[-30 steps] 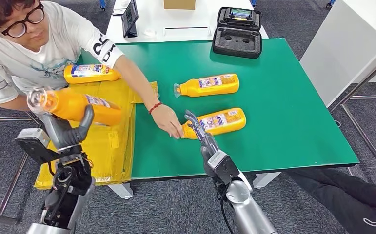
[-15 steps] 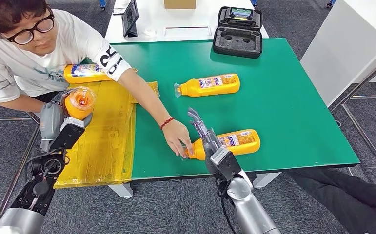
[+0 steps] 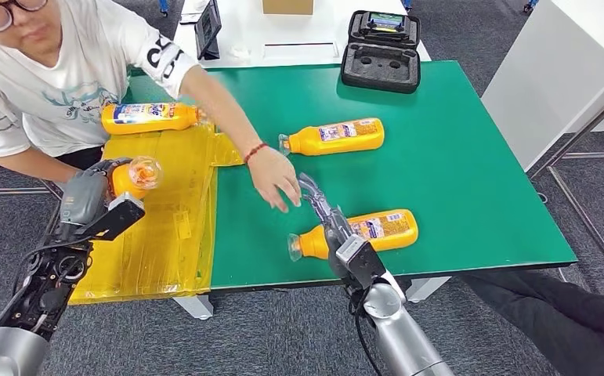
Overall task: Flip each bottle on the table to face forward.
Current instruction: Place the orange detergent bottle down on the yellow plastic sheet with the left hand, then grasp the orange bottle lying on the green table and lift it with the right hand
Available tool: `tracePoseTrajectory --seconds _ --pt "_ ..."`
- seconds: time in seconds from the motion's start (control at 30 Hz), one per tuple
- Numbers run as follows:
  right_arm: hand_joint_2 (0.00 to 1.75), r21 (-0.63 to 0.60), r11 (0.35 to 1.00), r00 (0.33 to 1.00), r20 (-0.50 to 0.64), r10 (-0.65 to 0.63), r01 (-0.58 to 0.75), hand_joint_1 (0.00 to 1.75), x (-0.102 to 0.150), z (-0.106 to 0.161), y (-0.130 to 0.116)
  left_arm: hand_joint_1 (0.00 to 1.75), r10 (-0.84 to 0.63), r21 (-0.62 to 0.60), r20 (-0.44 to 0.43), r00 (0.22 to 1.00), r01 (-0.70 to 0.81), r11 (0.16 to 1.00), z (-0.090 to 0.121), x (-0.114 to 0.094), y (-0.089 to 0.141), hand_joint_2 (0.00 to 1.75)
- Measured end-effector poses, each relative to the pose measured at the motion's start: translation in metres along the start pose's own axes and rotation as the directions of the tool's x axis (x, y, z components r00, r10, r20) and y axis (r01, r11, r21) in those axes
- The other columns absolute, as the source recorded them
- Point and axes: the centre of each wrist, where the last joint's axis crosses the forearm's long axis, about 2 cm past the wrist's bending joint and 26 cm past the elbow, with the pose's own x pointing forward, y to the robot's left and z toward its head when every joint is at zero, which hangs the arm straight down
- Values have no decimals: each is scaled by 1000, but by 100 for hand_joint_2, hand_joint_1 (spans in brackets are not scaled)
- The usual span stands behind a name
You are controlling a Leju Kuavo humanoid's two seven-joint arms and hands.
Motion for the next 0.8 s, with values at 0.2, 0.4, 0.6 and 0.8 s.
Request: tracePoseTrajectory --seconds 0.2,0.4,0.6,0.8 --pt "0 15 999 999 0 -39 39 0 -2 -2 -1 175 -159 -101 17 987 160 982 -6 -18 9 175" --pt "0 27 998 998 -13 -54 54 0 -4 -1 0 175 -227 -239 47 973 231 943 -14 -30 14 175" --pt "0 27 998 998 -20 -55 56 0 -6 1 0 175 -241 -264 53 969 246 933 -16 -33 14 175" --pt "0 33 998 999 -22 -48 49 0 -6 1 0 175 -255 -336 55 965 258 906 -17 -35 11 175"
